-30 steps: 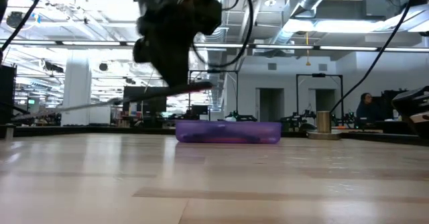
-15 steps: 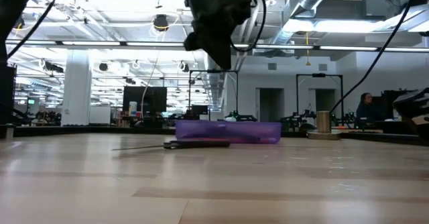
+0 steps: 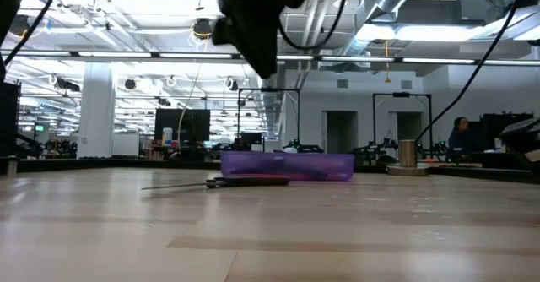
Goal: Pick & place school supplies into a supply box
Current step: Put the red black scissors into the purple supply box
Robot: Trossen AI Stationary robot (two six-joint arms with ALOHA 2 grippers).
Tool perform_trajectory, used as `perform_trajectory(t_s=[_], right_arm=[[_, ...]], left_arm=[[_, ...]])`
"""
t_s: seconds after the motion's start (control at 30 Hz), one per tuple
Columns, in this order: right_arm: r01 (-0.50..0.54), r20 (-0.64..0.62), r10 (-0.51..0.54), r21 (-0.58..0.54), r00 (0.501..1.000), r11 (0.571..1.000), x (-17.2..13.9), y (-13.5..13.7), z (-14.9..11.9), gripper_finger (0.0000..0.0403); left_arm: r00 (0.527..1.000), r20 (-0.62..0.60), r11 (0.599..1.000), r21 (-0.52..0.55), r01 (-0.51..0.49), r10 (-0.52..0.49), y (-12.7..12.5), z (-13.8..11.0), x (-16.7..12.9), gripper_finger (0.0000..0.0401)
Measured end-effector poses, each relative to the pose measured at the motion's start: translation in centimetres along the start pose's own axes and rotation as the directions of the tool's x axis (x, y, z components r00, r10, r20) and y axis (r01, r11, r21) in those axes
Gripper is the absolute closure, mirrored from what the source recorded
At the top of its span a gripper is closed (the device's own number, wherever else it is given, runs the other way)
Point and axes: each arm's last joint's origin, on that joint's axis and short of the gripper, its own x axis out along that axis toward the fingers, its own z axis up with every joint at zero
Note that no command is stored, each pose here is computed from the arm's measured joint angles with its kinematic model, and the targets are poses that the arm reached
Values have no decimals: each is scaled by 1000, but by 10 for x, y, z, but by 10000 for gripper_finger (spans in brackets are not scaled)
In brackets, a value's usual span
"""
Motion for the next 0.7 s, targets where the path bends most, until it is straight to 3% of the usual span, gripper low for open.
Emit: perform_trajectory(t_s=[0.13,0.3,0.47,0.7], right_arm=[[-2,3,2,2,1000,1000,0,0,0,402],[-13,11,12,4,1000,1000,0,2,1,402],[-24,11,24,-1,1000,1000,-2,5,-1,402],[-49,4,49,-2,999,999,-6,11,-5,402]], left_arm=[[995,-24,993,-58,-103,102,-27,-25,4,301],[980,-110,976,-123,-178,165,-46,-53,37,259],[947,-222,949,-159,-272,234,-40,-70,74,225],[930,-241,930,-177,-322,276,-27,-66,80,203]])
